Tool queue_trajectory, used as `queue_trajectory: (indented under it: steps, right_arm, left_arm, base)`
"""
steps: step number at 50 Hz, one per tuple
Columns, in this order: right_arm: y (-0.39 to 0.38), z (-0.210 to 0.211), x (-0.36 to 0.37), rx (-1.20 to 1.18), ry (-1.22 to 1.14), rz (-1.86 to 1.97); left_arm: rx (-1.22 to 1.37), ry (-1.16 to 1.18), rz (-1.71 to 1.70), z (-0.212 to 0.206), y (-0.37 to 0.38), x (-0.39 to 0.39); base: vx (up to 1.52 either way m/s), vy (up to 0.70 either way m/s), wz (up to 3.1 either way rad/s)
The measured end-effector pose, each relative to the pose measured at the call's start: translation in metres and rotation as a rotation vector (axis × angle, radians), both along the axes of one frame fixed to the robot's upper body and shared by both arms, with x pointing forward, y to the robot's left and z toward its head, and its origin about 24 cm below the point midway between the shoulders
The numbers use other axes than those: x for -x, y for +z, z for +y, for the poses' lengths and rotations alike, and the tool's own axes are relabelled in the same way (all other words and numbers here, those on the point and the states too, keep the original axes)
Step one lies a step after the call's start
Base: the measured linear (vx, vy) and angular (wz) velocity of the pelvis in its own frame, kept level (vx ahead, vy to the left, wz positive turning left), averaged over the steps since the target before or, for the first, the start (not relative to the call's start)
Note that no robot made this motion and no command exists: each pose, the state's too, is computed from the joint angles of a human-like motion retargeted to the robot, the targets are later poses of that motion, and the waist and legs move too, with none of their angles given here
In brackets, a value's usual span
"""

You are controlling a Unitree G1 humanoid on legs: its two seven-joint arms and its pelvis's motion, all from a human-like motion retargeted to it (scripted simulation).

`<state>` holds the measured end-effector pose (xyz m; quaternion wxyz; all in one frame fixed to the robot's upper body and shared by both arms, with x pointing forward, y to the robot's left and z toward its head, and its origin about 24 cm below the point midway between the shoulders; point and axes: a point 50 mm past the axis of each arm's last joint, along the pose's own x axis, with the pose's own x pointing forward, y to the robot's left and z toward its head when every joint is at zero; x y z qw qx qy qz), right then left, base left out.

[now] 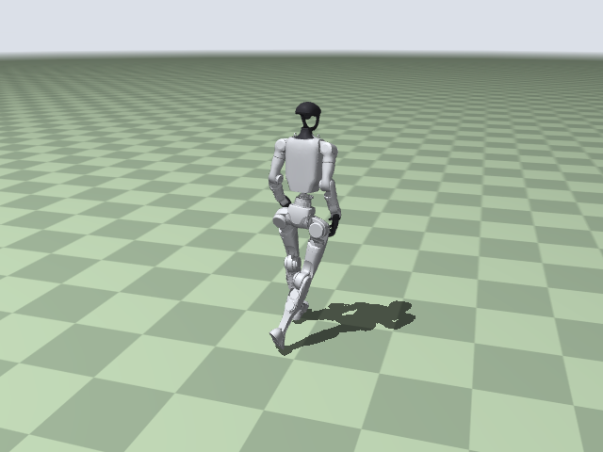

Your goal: Walk run

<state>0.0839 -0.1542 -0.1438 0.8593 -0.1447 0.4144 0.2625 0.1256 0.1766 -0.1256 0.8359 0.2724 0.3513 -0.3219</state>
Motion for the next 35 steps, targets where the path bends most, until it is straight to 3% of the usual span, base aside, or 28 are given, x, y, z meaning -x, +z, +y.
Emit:
queue_trajectory:
  steps: [6, 14, 35]
  right_arm:
    - [0.011, 0.000, -0.025, 0.128, 0.160, -0.131]
    - [0.024, -0.006, -0.026, 0.113, -0.060, -0.303]
    - [0.024, -0.002, -0.029, 0.065, -0.091, -0.236]
  left_arm:
    - [-0.124, -0.130, 0.058, 0.019, 0.000, 0.000]
    - [-0.118, -0.156, 0.152, 0.010, -0.011, 0.022]
    - [-0.038, -0.062, 0.294, 0.004, -0.022, 0.045]
  base:
    - [0.70, -0.20, -0.57]
    - [0.69, 0.00, 0.77]
    - [0.77, -0.31, 0.53]
